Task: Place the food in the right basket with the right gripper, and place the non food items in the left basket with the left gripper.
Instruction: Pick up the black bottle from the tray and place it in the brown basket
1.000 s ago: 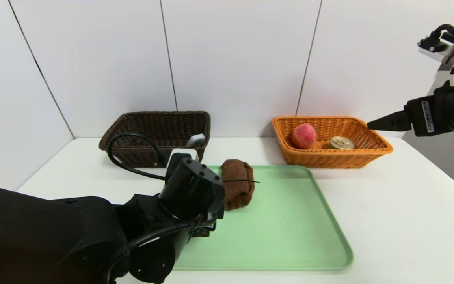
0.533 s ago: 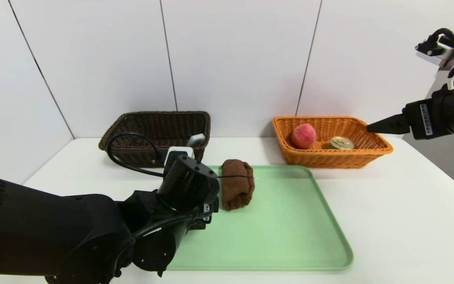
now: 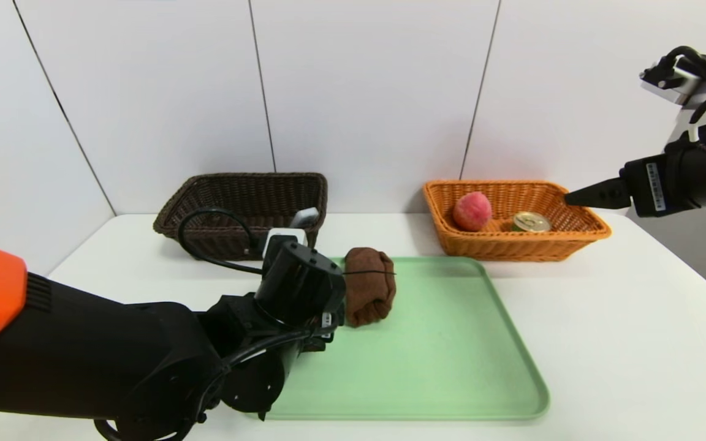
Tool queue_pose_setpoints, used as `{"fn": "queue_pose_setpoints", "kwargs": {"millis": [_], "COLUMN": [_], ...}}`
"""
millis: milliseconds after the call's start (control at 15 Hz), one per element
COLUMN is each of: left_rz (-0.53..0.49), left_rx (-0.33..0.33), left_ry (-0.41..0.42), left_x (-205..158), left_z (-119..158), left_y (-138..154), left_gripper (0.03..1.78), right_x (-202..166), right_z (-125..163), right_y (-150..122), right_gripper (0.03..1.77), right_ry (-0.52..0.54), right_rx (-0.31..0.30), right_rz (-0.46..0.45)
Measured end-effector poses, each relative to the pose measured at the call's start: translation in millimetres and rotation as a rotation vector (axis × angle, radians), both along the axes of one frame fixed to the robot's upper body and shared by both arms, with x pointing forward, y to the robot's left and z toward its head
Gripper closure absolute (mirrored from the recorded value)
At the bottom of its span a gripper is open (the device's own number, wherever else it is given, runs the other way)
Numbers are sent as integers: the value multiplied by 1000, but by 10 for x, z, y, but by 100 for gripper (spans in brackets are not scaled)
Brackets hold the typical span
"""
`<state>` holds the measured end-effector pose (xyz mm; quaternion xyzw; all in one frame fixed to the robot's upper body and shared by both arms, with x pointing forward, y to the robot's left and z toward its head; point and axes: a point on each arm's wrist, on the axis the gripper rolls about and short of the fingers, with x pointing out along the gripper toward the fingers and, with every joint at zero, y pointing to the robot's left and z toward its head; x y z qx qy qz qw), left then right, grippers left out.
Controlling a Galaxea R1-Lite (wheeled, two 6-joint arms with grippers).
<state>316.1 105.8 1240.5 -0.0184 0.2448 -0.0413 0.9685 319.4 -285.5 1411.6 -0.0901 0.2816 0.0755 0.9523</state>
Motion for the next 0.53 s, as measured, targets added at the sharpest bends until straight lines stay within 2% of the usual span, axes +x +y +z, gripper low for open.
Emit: {"fn": "queue_pose_setpoints", "kwargs": {"millis": [533], "left_rz": [2], "left_rx": [4], "left_ry": [-9], "left_x": [60], "left_z": [-40], "left_y": [-17], "left_gripper": [12], "right_x": [4], "right_z": [-62], "right_y": [21], "right_gripper": [10], "right_ry": [22], "right_rx": [-12], "right_rz": [14]}}
